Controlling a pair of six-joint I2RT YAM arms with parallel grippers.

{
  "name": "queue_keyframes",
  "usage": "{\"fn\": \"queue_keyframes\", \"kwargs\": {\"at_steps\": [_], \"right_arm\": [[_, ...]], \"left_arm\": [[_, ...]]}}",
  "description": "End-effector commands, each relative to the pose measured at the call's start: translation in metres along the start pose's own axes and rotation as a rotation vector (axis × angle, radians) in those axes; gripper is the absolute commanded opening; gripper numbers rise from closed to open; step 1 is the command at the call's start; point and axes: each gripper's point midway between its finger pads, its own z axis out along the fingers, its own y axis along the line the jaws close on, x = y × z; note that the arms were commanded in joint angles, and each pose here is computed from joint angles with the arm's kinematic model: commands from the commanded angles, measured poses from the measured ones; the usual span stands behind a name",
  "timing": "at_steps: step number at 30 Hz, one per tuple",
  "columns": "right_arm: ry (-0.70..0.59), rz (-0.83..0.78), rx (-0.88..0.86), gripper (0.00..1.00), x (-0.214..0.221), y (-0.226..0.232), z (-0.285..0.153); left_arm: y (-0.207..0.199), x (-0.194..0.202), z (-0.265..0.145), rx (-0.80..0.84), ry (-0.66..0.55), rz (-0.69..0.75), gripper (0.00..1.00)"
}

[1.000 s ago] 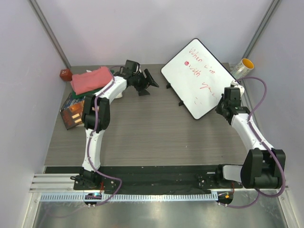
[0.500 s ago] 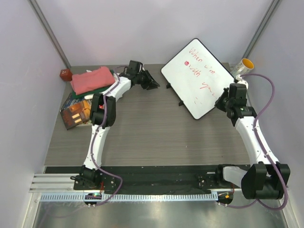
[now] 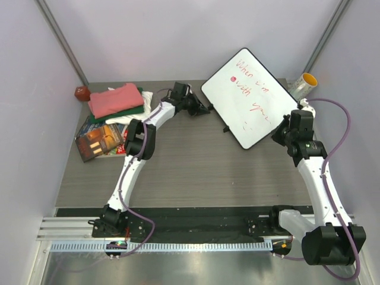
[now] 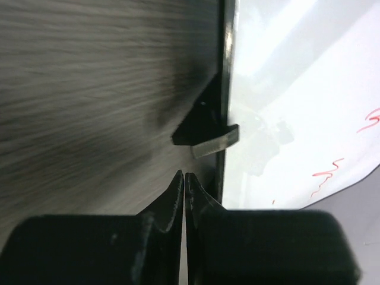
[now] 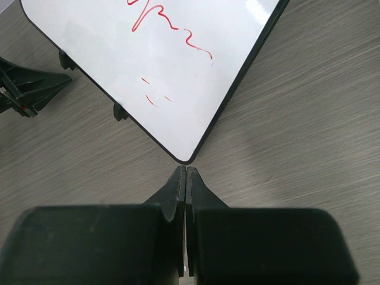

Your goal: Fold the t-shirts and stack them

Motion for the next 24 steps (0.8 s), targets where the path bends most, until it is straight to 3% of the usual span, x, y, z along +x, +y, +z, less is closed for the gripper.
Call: {"fn": "queue_keyframes", "kwargs": {"at_steps": [1, 4, 5, 8, 11, 24], "right_arm": [[-0.003, 0.007, 0.009, 0.01, 0.002, -0.002, -0.003], [0.017, -0.001, 0.01, 0.01, 0.007, -0.003, 0.0], [0.02, -0.003, 0.012, 0.01, 0.008, -0.003, 0.001], [0.021, -0.016, 0.016, 0.01, 0.007, -0.004, 0.002], [0.026, -0.02, 0.016, 0.01, 0.006, -0.003, 0.004], [0.036, -0.037, 0.028, 0.02, 0.005, -0.004, 0.0]], "left_arm": [[-0.047, -0.001, -0.006, 0.121, -0.008, 0.056, 0.01], [-0.052, -0.005, -0.011, 0.131, -0.02, 0.078, 0.13], [-0.056, -0.007, -0.014, 0.131, -0.034, 0.084, 0.32], [-0.058, -0.015, -0.018, 0.12, -0.07, 0.106, 0.62], [-0.055, -0.021, -0.016, 0.112, -0.094, 0.105, 0.7], [-0.033, -0.025, 0.005, 0.098, -0.101, 0.063, 0.7]]}}
